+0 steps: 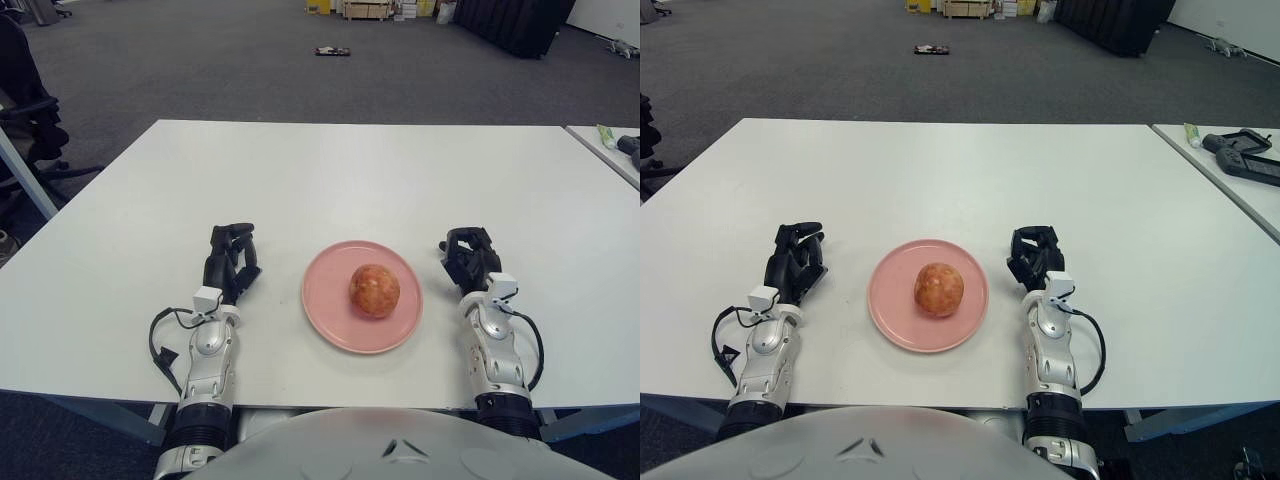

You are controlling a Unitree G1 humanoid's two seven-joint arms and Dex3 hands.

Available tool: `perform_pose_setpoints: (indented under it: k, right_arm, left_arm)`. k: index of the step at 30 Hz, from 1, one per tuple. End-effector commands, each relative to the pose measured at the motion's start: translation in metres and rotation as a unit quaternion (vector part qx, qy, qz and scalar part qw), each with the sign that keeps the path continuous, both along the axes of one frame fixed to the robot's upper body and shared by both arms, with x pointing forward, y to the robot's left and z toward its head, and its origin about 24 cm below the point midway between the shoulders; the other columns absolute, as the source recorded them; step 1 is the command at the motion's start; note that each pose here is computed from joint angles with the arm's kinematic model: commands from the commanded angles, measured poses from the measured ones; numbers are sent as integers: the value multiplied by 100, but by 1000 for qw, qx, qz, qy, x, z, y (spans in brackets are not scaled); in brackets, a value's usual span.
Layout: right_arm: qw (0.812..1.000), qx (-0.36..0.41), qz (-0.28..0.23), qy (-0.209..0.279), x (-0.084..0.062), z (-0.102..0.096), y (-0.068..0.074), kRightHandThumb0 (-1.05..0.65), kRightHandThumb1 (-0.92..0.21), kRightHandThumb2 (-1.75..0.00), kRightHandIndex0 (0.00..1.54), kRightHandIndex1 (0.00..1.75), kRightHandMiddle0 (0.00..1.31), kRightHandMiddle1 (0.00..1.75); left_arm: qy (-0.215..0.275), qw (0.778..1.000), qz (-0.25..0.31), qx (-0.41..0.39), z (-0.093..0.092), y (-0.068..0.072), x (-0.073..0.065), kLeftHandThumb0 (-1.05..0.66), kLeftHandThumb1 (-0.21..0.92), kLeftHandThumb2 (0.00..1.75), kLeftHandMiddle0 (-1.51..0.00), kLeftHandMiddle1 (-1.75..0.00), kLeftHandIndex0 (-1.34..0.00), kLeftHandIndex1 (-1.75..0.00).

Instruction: Put the apple into the plate.

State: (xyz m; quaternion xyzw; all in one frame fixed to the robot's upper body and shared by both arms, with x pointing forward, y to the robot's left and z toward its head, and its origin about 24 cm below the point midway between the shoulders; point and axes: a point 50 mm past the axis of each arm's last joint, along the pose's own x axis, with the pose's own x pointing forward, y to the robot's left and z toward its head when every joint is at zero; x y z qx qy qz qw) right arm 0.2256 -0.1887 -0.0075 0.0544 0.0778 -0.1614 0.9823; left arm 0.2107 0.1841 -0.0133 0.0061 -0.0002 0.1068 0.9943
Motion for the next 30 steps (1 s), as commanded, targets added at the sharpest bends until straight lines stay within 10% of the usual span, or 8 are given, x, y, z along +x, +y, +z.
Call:
perform_pose_setpoints:
  k: [1, 30]
  right_arm:
    - [999, 12, -4, 45, -8, -15, 0, -36, -82, -66, 44, 128, 25, 175]
    - [999, 5, -4, 49, -6, -14, -1, -36, -81, -69, 45, 129, 26, 175]
  left_arm:
    - [33, 999, 10, 15, -9, 0, -7, -36, 87, 61, -37, -122, -23, -174]
    - [66, 998, 7, 19, -22, -10, -9, -36, 83, 66, -52, -140, -25, -175]
